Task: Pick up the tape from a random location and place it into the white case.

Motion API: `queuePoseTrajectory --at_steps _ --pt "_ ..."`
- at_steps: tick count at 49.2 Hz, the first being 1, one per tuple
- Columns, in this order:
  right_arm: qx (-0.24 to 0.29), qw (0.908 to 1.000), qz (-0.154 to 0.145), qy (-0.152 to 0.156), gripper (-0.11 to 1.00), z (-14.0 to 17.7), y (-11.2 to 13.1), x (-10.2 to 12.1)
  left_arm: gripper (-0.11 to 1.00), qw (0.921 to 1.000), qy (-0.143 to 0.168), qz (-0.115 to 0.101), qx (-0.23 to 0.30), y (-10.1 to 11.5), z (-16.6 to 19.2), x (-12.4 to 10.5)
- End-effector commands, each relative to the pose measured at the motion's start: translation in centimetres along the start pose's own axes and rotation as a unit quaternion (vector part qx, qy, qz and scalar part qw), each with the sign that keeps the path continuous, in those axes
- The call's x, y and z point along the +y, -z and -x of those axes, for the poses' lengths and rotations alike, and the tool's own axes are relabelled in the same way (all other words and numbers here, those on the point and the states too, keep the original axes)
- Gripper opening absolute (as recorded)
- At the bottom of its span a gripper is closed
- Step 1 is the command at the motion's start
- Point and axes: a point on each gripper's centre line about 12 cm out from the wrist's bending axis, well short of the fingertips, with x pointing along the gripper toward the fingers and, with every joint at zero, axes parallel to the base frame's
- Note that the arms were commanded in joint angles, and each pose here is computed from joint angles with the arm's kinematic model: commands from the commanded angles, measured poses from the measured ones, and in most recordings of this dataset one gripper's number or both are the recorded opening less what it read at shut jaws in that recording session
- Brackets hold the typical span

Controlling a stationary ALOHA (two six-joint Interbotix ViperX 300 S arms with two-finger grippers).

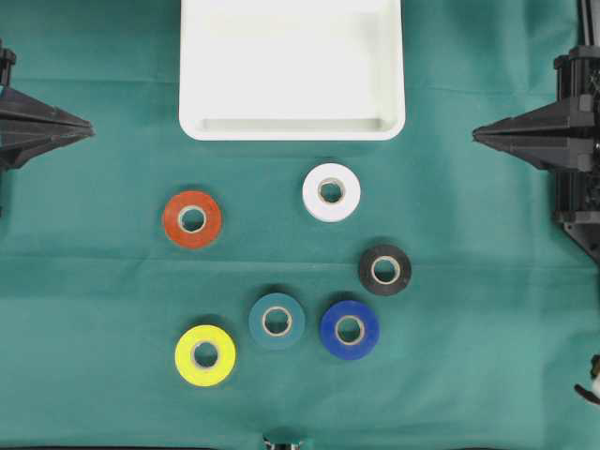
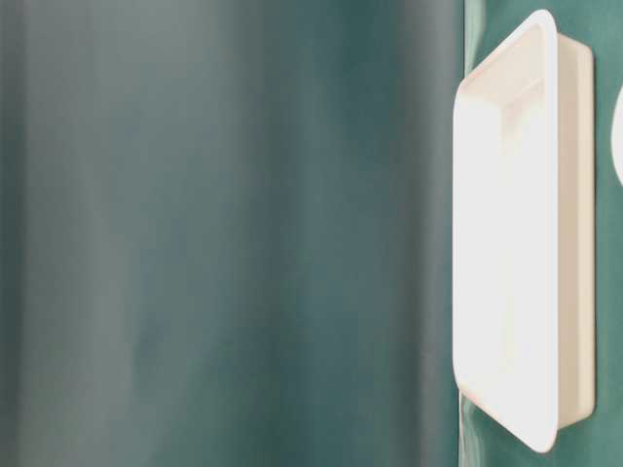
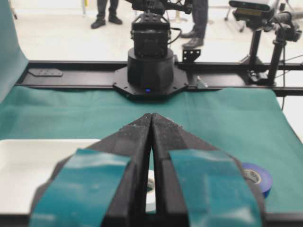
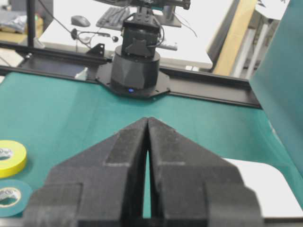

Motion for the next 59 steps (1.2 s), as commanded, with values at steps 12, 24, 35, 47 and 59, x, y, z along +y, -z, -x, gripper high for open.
queuePoseTrajectory --at_steps 12,24,35,47,59 --pt "0.028 0.9996 -0.001 0.003 0.0 -0.56 -0.74 -0.13 0.01 0.9999 0.002 0.011 0.005 -0.7 -0.35 -0.09" --pt "0.044 0.999 -0.001 0.002 0.0 -0.55 -0.42 -0.1 0.02 0.9999 0.002 0.005 0.01 -0.47 -0.46 -0.09" --pt "0.044 0.9988 -0.019 0.01 0.43 -0.58 -0.43 -0.37 0.36 0.9999 0.002 0.009 0.012 -0.42 -0.48 -0.1" --pt "0.049 0.9984 -0.023 0.016 0.9 -0.68 -0.2 -0.59 0.97 0.9997 0.002 -0.001 0.026 -0.12 -0.48 -0.1" --pt "0.054 0.9982 -0.023 0.016 0.91 -0.68 -0.12 -0.59 1.0 0.9995 0.002 0.001 0.031 0.07 -0.48 -0.1"
